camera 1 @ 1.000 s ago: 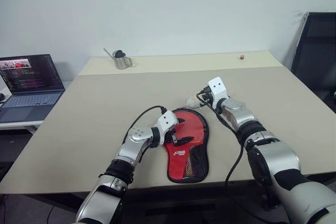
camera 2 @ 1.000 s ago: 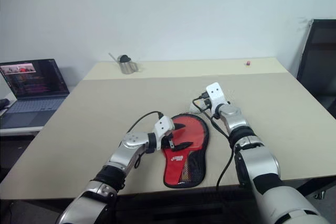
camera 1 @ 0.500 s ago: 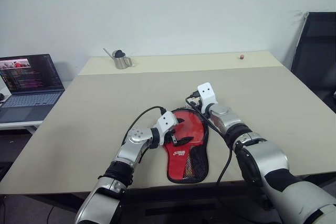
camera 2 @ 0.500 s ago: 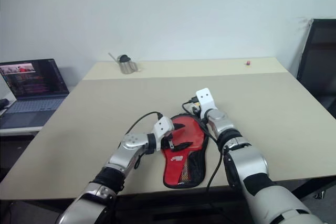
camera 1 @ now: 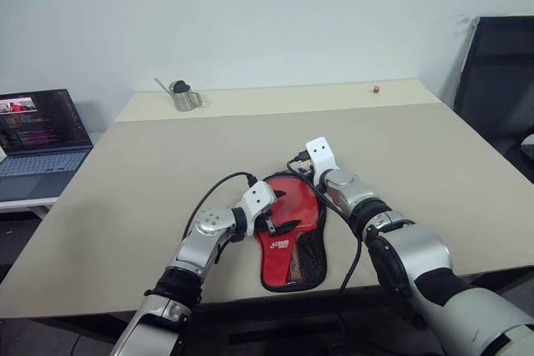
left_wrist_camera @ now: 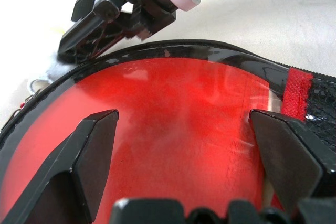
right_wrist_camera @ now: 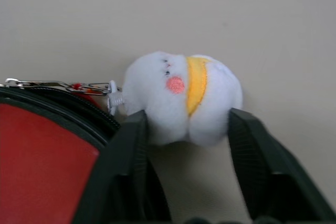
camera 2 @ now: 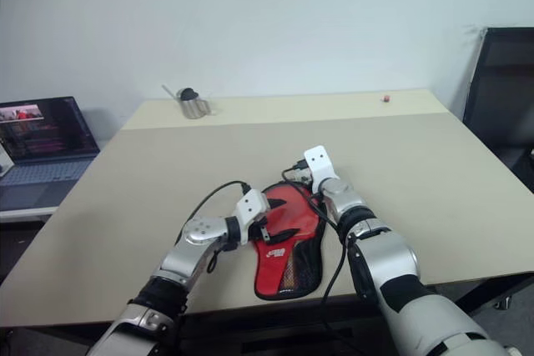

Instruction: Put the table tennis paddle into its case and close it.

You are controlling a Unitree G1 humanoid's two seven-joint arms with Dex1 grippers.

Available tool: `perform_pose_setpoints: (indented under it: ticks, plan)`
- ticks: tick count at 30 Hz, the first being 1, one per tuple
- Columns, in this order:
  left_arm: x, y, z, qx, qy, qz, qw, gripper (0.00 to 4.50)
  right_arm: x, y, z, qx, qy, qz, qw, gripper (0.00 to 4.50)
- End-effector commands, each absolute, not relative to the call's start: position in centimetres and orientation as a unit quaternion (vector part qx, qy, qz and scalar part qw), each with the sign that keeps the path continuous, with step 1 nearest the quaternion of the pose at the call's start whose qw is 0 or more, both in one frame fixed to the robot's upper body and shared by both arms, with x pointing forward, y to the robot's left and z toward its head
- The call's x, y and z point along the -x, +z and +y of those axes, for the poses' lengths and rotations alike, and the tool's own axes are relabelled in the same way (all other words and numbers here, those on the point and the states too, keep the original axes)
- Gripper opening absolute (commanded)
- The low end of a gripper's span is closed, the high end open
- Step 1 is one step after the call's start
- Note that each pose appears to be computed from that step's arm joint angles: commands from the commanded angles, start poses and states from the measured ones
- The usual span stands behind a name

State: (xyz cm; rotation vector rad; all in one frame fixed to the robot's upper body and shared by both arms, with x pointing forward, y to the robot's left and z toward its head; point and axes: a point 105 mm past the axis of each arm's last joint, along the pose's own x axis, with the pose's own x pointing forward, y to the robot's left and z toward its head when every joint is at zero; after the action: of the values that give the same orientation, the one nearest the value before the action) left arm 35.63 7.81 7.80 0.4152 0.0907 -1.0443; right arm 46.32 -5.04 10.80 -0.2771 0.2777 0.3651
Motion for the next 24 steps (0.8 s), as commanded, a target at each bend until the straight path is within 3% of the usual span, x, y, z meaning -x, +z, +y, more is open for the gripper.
perform_pose_setpoints:
  ticks: [1,5,24]
  plan:
    - [-34.6,4.2,9.2,-0.21,-0.494,0.117,0.836,4.38,-46.5,11.2,-5.0,0.151,0.175,0.126,0.965,1.08]
    - [-34.6,4.1,8.9,-0.21,-0.497,0.116,0.834,4.38,-46.5,11.0,-5.3,0.16,0.171,0.126,0.964,0.03]
    - [-34.7,3.3,7.8,-0.199,-0.508,0.121,0.83,4.38,-46.4,11.3,-8.9,0.238,0.229,0.106,0.938,0.03]
